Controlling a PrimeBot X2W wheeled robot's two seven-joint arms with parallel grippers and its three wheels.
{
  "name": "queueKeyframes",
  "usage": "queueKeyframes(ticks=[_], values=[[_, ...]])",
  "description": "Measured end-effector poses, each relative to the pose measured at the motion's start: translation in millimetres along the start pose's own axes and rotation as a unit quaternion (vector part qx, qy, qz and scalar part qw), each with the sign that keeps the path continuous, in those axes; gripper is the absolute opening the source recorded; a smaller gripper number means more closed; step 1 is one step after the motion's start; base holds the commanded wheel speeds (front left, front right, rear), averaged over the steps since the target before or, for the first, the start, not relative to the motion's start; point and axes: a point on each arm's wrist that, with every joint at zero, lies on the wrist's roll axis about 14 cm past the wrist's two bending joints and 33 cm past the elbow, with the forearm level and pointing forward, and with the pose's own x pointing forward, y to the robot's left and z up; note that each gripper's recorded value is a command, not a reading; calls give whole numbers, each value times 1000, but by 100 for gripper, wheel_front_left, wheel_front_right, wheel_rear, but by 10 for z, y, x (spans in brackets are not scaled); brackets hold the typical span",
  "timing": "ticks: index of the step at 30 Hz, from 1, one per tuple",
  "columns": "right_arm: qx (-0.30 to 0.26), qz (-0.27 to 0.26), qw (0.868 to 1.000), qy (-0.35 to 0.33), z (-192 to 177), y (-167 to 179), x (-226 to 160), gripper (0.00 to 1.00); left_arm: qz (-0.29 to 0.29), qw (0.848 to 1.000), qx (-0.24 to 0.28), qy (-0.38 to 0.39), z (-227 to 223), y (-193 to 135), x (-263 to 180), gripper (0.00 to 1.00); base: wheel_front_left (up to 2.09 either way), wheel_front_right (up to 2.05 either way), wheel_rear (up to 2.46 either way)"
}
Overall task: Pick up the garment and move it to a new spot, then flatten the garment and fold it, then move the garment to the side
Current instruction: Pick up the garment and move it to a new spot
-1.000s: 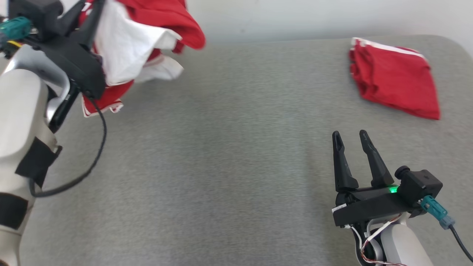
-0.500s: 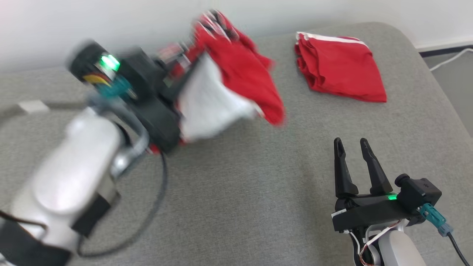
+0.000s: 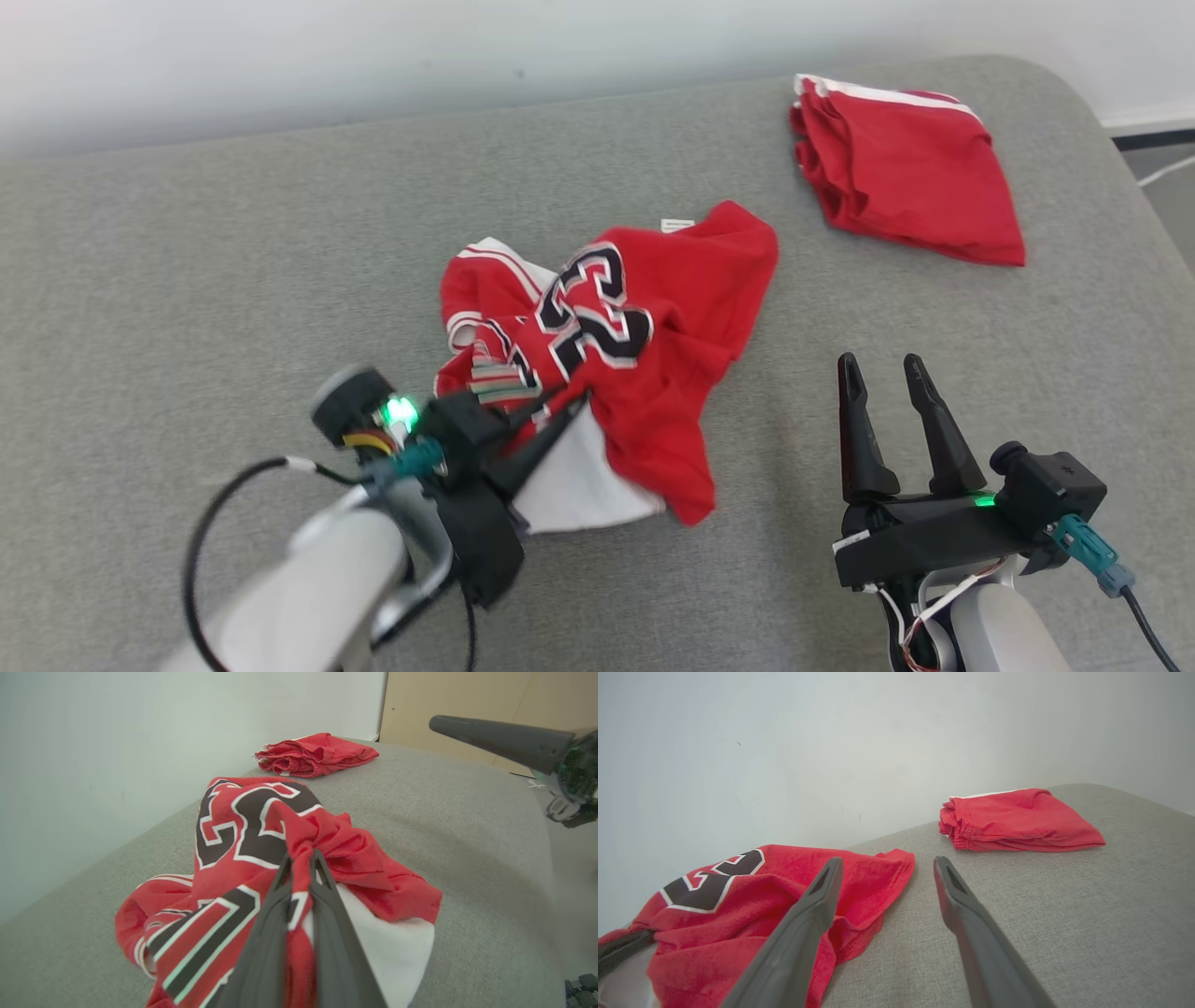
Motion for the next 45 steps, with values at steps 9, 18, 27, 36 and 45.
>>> queueKeyframes(ticks=[9, 18, 27, 36, 45], values=[[4, 16, 1000, 5, -39, 90, 27, 100, 37, 999, -40, -4, -230, -125, -185, 100, 0, 0, 0], [8, 26, 1000, 8, -43, 169, -19, 100, 111, 991, -75, -14, -256, -142, -539, 100, 0, 0, 0], [11, 53, 999, 4, 6, 350, 36, 100, 196, 976, -93, 18, -503, 80, -981, 100, 0, 0, 0], [9, 50, 999, 11, -37, 310, 33, 100, 201, 970, -126, 54, -814, 53, -992, 100, 0, 0, 0], [4, 33, 999, 16, -67, 177, 7, 100, 188, 969, -144, 69, -976, 29, -860, 100, 0, 0, 0]])
